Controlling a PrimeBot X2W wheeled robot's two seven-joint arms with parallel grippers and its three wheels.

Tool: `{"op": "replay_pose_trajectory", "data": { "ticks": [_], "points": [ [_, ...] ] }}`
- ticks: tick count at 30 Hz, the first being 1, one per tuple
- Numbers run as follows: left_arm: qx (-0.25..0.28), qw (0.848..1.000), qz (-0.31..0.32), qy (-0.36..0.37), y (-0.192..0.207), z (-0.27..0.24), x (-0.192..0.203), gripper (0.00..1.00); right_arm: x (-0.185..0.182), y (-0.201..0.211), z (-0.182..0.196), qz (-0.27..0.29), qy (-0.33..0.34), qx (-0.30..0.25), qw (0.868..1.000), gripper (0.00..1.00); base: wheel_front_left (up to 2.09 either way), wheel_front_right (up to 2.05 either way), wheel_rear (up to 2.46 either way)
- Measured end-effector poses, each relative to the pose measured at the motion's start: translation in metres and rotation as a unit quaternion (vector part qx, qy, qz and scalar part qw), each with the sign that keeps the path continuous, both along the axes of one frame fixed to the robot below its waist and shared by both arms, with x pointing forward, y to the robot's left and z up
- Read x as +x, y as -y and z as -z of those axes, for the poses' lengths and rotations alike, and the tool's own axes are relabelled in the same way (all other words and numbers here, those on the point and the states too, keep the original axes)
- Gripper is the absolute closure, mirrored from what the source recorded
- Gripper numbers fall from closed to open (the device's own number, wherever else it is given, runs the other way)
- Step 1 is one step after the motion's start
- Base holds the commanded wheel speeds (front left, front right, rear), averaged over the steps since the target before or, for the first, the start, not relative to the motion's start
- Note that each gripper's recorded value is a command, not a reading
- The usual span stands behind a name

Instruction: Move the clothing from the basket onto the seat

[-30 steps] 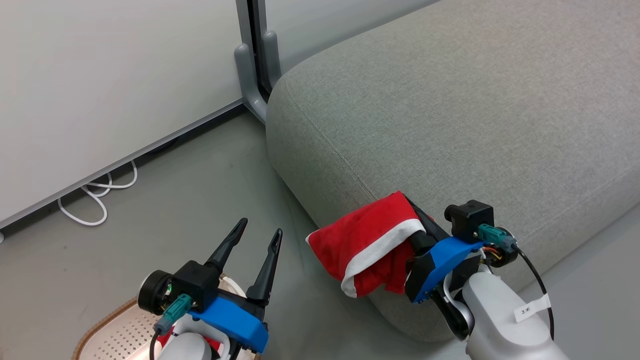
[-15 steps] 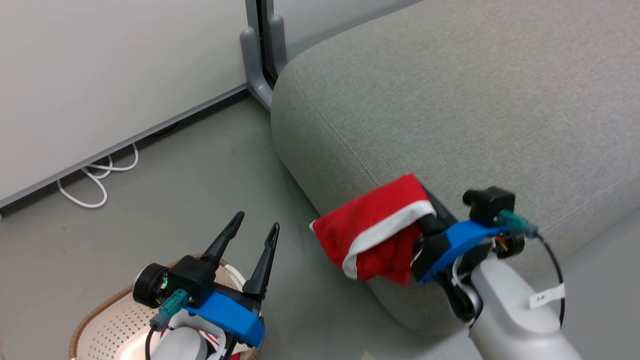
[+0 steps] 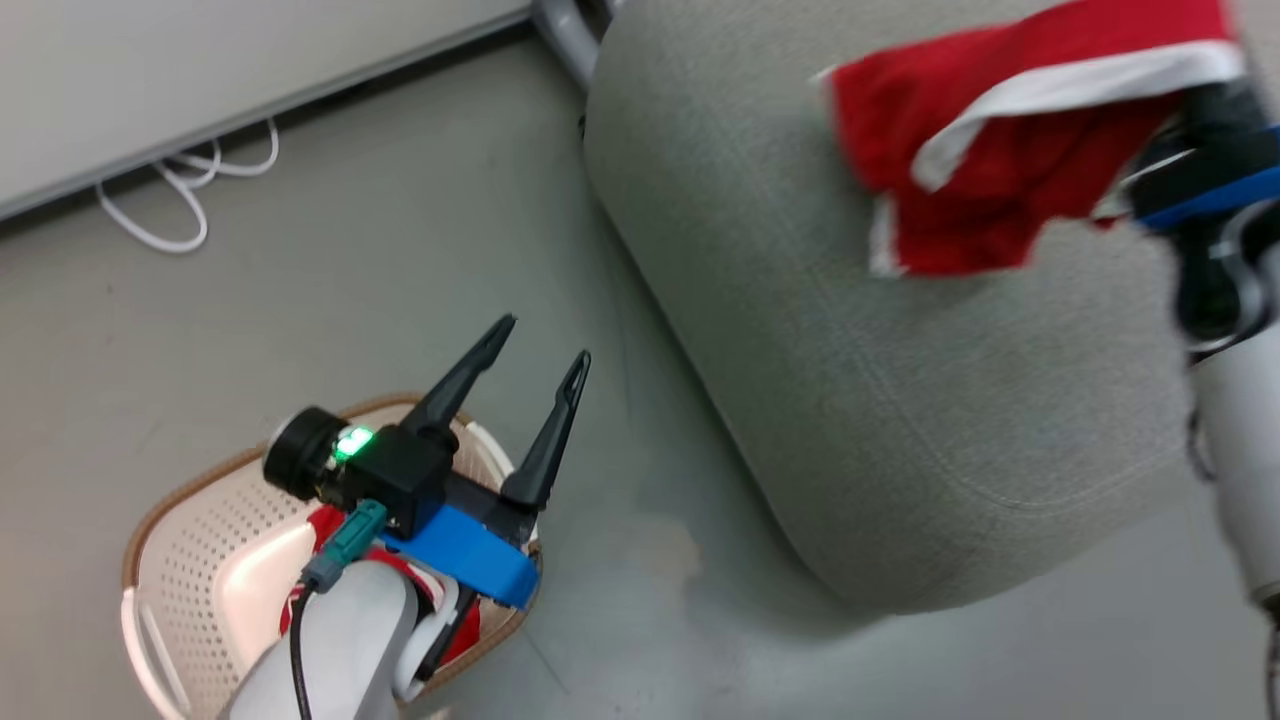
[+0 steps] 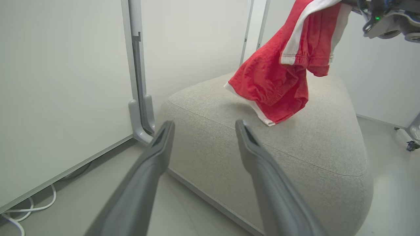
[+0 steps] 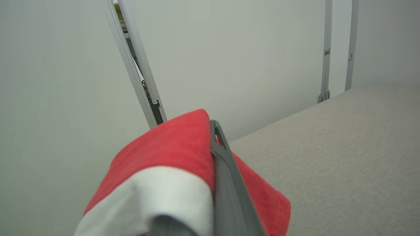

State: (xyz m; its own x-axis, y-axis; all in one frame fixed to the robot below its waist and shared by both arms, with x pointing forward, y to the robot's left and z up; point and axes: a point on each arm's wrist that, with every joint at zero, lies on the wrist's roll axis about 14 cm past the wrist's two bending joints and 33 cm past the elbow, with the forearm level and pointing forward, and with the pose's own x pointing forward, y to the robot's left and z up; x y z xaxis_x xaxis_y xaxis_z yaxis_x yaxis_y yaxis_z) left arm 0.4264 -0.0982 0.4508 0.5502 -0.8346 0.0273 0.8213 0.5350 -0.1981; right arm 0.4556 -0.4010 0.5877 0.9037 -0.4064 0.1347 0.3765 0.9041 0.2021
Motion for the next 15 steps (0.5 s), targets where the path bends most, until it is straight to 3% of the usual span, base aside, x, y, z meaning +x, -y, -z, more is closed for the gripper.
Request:
{"op": "replay_pose_trajectory", "data": {
  "ticks": [8,15],
  "points": [
    [-0.006,1.000,-0.012,0.010,-0.012,0.021,0.031,0.00,0.017,0.081,-0.008,0.097,0.010,-0.020,0.995,1.00,0.00,0.00,0.00],
    [0.002,1.000,-0.023,0.002,-0.027,0.059,0.055,0.00,0.026,0.102,0.068,0.151,-0.044,-0.002,0.988,1.00,0.00,0.00,0.00]
  ]
}}
